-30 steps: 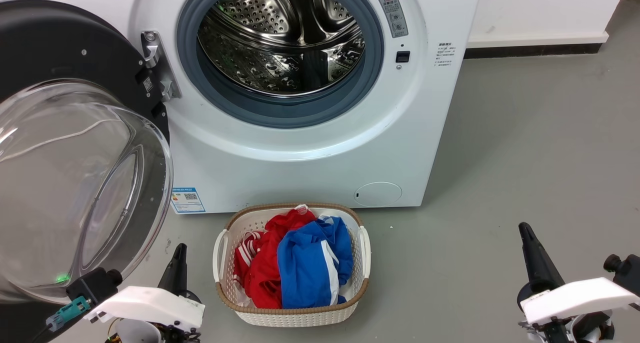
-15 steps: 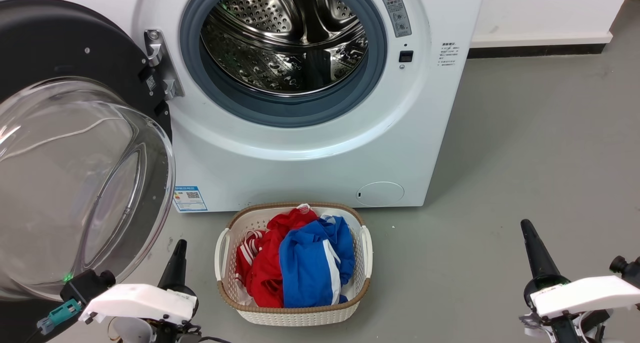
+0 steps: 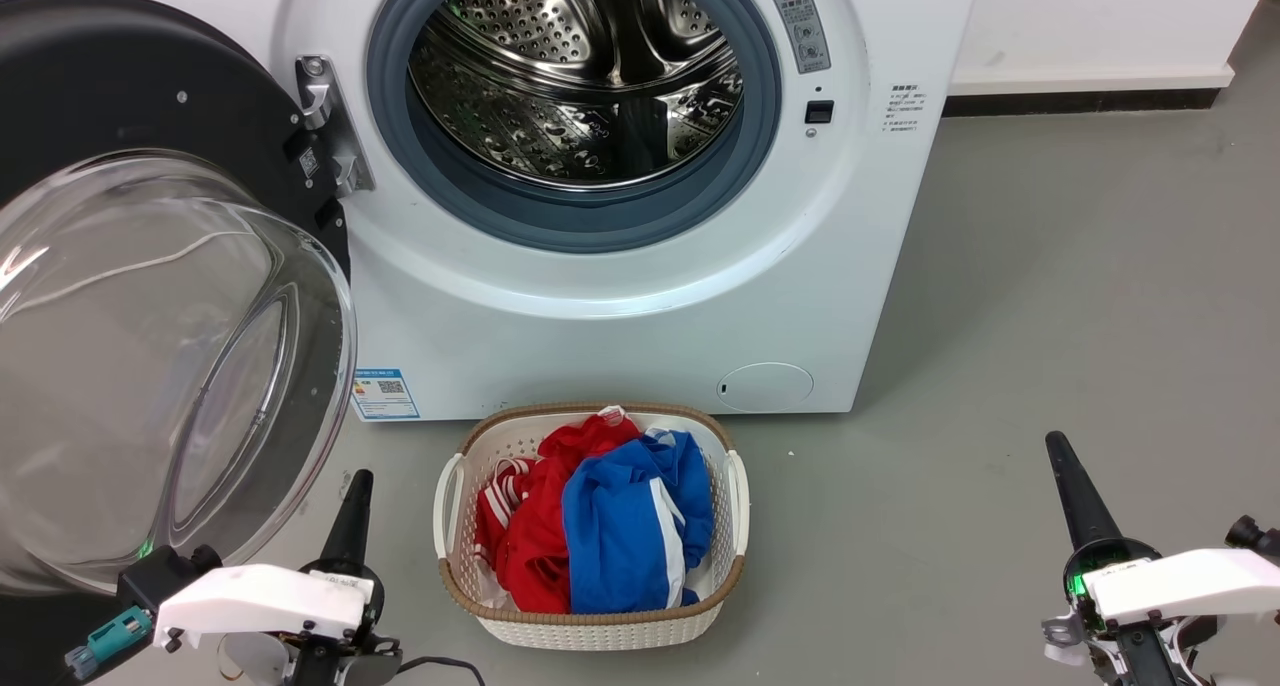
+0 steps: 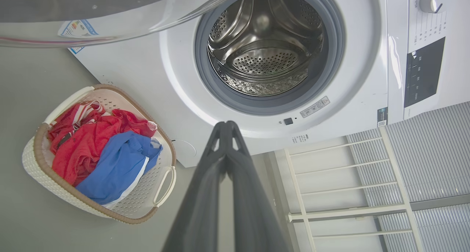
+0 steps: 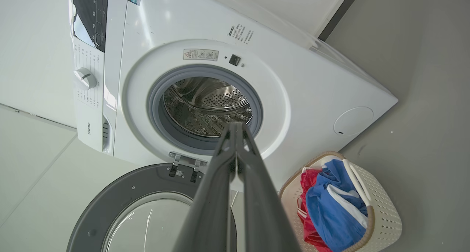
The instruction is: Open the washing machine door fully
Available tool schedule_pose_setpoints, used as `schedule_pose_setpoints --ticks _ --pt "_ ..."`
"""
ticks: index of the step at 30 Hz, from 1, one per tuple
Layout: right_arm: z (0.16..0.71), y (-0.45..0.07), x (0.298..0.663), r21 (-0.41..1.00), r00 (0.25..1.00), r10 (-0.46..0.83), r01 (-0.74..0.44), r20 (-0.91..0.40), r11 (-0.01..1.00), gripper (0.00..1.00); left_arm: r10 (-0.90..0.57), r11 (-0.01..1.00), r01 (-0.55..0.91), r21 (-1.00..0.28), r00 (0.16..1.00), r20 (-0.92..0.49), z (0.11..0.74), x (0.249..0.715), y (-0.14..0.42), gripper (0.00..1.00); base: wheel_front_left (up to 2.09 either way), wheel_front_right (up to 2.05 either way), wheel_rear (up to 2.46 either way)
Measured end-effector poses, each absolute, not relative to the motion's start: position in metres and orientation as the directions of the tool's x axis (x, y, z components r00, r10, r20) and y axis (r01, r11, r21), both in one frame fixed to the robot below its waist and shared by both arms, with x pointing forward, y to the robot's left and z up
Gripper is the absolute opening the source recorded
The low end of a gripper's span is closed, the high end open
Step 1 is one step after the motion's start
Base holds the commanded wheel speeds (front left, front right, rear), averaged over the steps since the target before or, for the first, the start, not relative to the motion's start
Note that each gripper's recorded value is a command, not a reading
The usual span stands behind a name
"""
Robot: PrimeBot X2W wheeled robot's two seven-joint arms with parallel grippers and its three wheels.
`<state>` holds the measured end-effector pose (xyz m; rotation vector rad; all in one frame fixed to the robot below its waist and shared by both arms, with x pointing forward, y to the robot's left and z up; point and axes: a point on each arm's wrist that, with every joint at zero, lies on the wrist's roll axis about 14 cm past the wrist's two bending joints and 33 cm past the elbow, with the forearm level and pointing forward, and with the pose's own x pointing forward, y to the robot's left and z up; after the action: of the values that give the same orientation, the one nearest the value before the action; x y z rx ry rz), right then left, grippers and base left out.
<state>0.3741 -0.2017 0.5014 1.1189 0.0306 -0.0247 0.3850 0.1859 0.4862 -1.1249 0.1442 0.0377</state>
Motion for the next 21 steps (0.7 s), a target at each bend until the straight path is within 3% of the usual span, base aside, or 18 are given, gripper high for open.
schedule_pose_setpoints --ticks 21 --pt "0.502 -0.2015 0.3795 0.967 1.0 -0.003 0.028 -0.029 0.252 0.0 -0.035 0.246 -0.076 -0.966 0.996 -0.088 0.4937 0.3871 0.1908 0.0 0.0 0.0 0.0"
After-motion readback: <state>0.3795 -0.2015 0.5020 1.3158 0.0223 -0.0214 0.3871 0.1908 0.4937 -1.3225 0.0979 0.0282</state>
